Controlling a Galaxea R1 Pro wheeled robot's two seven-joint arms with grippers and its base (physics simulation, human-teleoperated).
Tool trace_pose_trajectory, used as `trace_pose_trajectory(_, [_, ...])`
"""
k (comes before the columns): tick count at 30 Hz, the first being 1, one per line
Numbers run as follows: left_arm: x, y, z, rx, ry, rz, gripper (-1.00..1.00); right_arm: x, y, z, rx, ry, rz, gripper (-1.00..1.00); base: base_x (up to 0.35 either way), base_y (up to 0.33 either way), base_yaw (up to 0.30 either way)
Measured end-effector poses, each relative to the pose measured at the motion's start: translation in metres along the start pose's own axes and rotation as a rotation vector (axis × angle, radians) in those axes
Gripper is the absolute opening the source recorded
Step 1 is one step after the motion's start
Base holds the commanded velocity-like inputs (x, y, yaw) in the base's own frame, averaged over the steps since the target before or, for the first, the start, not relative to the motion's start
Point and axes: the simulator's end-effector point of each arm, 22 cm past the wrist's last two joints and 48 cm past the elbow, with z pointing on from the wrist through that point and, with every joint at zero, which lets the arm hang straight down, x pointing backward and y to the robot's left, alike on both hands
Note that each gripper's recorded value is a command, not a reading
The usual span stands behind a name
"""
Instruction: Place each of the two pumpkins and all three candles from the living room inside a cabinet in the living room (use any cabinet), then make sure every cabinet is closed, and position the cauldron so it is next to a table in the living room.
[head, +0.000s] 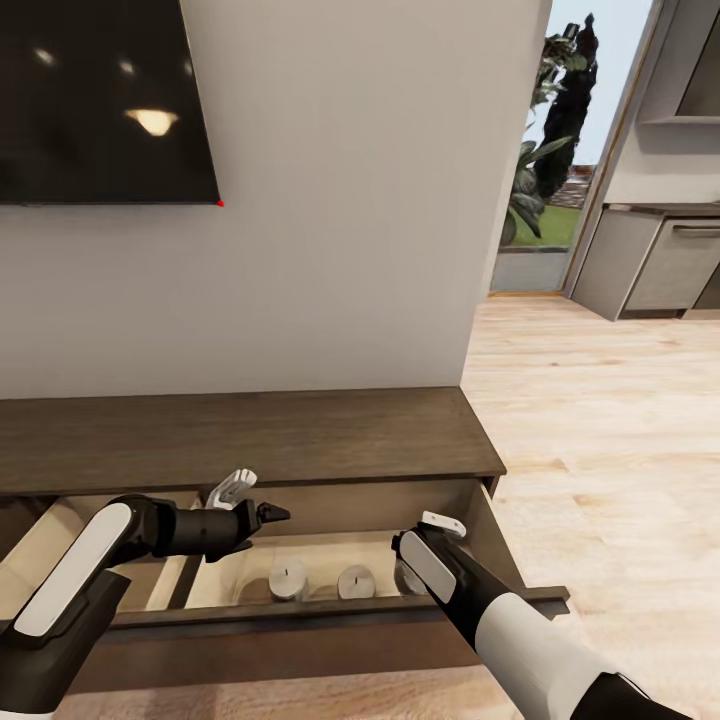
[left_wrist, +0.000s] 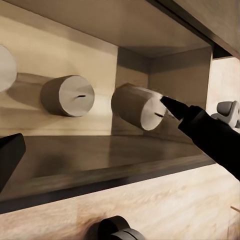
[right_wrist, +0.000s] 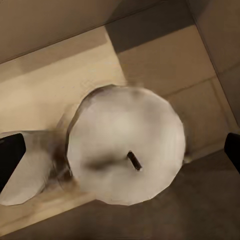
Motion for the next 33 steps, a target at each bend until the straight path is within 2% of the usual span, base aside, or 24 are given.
trace_pose_trajectory(7, [0.000, 0.000, 0.000, 0.000, 0.001, -0.001, 1.00, 0.000, 0.000, 0.000, 0.000, 0.000, 0.000, 1.00, 0.000, 0.000, 0.000])
trace_pose_trajectory(26, [-0.019, -0.026, -0.023, -0.006, 0.007, -0.011, 1.00, -0.028, 0.003, -0.032, 0.001, 0.005, -0.003, 1.00, 0.000, 0.000, 0.000])
trace_pose_trajectory(33, [-0.026, -0.036, -0.032, -0.007, 0.008, -0.013, 1.00, -0.038, 0.004, -0.044, 0.001, 0.010, -0.006, 1.00, -0.117, 0.000, 0.000])
